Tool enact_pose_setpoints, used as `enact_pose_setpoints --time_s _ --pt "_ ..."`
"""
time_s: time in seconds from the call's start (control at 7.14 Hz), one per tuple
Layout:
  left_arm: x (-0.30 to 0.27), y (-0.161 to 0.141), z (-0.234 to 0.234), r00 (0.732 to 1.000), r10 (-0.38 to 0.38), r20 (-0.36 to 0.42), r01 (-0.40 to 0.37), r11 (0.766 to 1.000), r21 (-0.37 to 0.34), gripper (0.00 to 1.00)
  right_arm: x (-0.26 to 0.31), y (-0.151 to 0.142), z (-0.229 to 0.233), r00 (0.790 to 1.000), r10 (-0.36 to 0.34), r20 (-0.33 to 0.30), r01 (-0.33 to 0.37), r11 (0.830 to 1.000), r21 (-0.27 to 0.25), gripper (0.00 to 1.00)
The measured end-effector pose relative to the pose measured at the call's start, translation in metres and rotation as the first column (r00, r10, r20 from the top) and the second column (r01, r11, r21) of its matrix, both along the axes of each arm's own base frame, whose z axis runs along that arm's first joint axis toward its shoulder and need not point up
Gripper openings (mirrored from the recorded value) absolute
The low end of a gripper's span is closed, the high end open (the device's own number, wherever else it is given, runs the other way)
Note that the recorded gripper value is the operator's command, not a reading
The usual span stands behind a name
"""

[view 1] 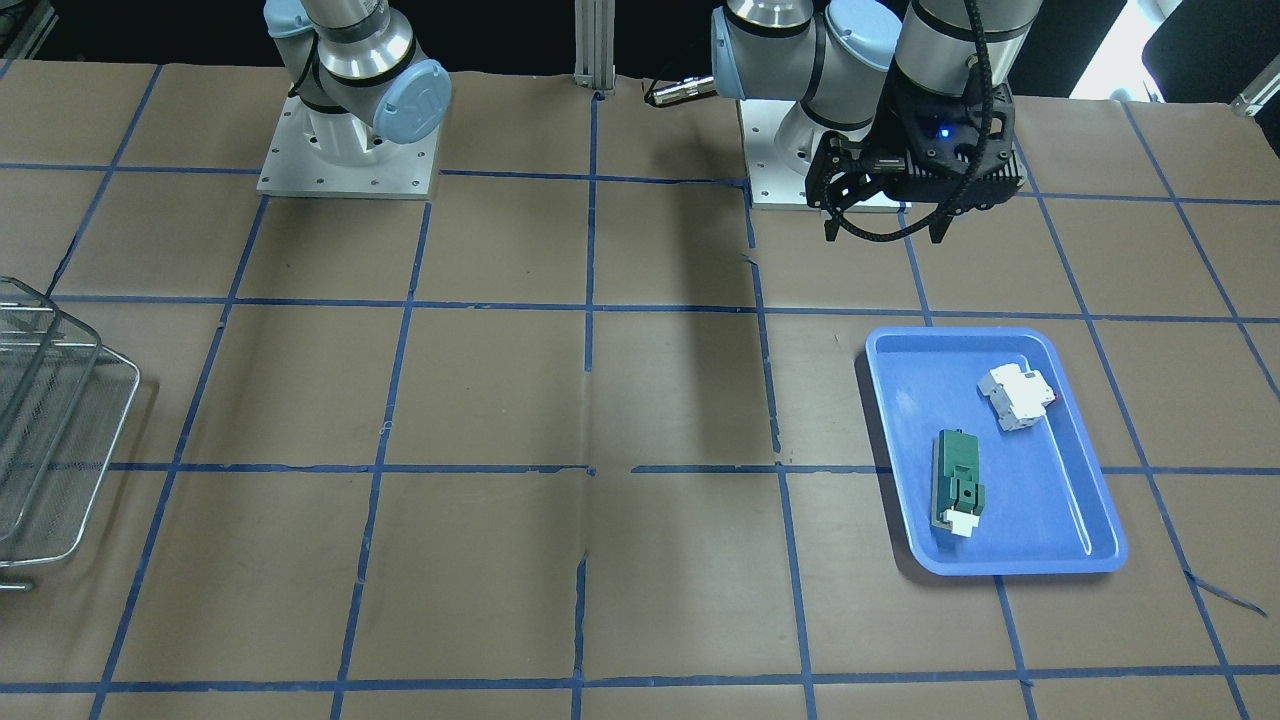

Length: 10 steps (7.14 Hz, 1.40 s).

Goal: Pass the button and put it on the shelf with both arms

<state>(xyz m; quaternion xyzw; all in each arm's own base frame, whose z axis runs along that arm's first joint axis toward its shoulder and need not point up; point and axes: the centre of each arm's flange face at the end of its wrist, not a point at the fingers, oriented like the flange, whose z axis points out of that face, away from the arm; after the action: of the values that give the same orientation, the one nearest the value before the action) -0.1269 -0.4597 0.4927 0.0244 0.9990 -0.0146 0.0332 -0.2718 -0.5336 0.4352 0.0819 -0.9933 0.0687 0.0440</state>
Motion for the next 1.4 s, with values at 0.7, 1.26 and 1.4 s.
enact_pose_setpoints --time_s 0.7,1.26,1.4 --pt "0.013 -0.009 0.017 0.997 -0.017 -0.081 0.017 1.000 0.001 1.00 -0.008 -0.008 -0.024 0.998 0.062 0.013 -0.062 0.998 0.033 0.73" --pt "0.017 -0.010 0.019 0.994 -0.067 -0.087 0.069 0.997 0.017 1.00 0.108 0.004 0.056 0.999 0.049 0.022 -0.049 0.999 -0.004 0.88" --pt "0.017 -0.010 0.018 0.994 -0.069 -0.087 0.071 0.997 0.018 1.00 0.169 0.007 0.070 0.998 0.001 0.057 -0.002 1.000 0.005 0.92"
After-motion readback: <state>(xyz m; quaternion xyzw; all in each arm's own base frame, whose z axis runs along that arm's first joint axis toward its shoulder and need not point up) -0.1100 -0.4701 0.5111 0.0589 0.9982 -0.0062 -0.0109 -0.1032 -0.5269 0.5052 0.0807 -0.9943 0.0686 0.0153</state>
